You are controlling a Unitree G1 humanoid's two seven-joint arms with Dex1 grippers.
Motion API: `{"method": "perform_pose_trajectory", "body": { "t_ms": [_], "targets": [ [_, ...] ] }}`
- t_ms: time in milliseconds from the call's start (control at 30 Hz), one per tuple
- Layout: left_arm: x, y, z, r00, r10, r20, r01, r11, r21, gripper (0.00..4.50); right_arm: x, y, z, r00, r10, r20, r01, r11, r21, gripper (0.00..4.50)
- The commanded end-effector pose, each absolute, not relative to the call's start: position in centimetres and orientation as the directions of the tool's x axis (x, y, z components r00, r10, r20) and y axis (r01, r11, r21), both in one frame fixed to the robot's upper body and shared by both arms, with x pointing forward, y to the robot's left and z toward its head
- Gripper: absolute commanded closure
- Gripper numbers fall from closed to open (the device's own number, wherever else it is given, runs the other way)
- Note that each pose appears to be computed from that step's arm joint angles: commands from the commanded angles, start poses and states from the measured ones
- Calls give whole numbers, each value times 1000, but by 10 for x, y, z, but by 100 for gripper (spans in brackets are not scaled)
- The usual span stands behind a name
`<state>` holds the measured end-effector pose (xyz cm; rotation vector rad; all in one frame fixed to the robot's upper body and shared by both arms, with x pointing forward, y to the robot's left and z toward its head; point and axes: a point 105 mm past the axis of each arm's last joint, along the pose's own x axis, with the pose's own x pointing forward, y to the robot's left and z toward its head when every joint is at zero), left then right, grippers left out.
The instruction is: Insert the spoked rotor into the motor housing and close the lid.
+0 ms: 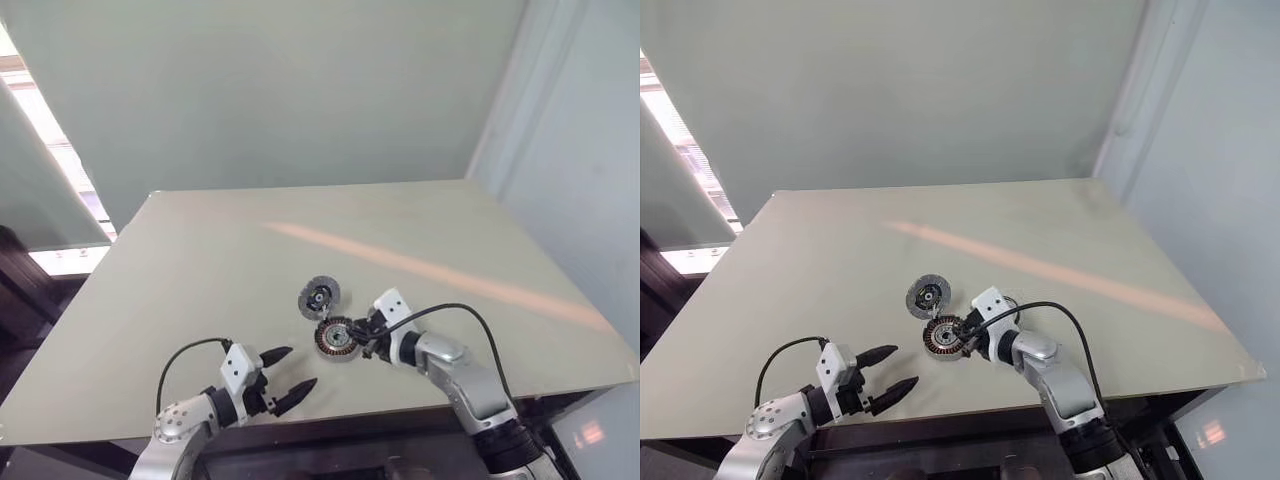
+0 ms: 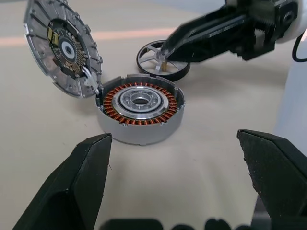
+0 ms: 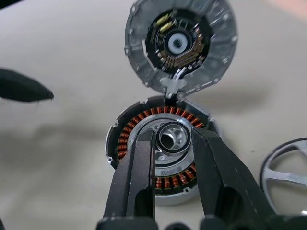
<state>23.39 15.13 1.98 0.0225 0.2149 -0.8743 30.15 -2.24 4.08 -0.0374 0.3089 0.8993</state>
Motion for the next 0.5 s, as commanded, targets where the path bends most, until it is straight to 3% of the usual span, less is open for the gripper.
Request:
{"method": "perform_pose_trajectory", "body": {
  "t_ms": [33,500],
  "targets": [
    [242,157,32,648,-744,-162,753,658,-13,0,307,-10,54,575,786,-226,-799,600,51,370],
    [239,159,32,661,-733,-161,742,670,-2,0,318,-3,48,582,779,-233,-795,605,35,370]
  ]
}}
